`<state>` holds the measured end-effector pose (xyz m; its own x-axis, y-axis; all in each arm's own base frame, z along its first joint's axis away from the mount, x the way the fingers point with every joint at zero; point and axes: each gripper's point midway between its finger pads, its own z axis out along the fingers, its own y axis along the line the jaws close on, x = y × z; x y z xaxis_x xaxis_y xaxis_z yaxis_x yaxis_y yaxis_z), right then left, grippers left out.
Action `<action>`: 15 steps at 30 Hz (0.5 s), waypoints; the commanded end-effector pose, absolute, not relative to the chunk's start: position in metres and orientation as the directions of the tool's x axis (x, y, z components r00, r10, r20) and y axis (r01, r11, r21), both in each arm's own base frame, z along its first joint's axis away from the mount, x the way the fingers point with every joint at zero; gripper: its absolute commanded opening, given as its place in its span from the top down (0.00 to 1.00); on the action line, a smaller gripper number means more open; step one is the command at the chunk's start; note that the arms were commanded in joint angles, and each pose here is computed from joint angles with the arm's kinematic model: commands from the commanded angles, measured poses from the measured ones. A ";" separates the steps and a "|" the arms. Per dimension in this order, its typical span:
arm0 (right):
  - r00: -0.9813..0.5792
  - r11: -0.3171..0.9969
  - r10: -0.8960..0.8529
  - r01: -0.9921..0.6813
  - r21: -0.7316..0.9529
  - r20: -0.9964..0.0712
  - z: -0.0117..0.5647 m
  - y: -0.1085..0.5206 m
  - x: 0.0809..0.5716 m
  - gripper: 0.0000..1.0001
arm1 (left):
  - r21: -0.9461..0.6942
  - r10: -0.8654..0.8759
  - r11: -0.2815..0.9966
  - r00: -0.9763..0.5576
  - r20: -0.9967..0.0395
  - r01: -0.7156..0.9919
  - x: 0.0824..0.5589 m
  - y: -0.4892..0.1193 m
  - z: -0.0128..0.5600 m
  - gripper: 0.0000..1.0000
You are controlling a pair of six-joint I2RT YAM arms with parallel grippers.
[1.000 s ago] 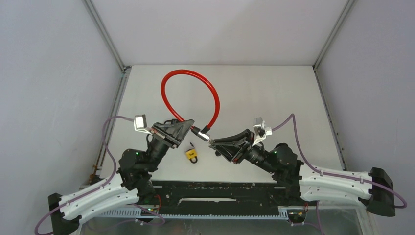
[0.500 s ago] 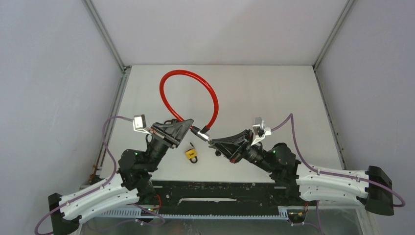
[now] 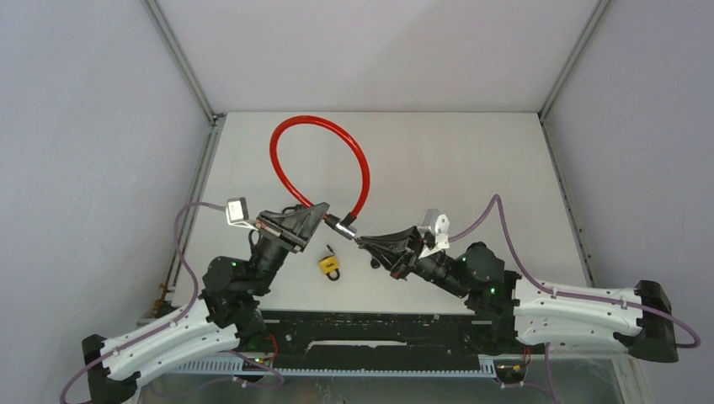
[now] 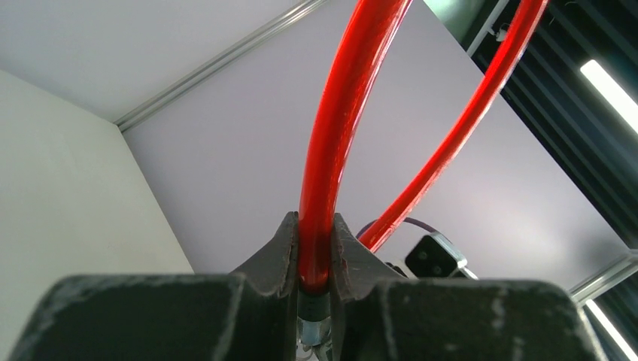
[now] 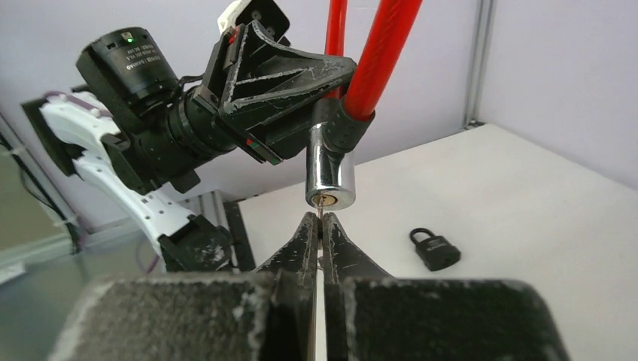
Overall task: Lock with the key
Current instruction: Lock the lock.
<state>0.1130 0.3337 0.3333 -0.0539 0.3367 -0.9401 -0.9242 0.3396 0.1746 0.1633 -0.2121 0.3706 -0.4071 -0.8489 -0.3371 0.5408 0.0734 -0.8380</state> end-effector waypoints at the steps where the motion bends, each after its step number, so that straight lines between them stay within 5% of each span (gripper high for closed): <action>1: 0.148 0.464 0.246 -0.886 -0.017 -0.958 0.352 0.334 0.123 1.00 | -0.844 -0.846 0.045 -0.428 -0.316 0.535 0.161 -0.212 0.375 1.00; 15: 0.525 0.632 -0.062 -0.638 -0.441 -0.849 0.352 0.337 0.128 1.00 | -0.854 -0.845 0.057 -0.430 -0.317 0.517 0.163 -0.213 0.373 1.00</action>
<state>0.1177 0.3441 0.3123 0.4000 -0.0335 -0.9159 -0.7659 0.5366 -0.3541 0.1734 -0.2100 0.3563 -0.3885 -0.8557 -0.3418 0.4898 0.1224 -0.8632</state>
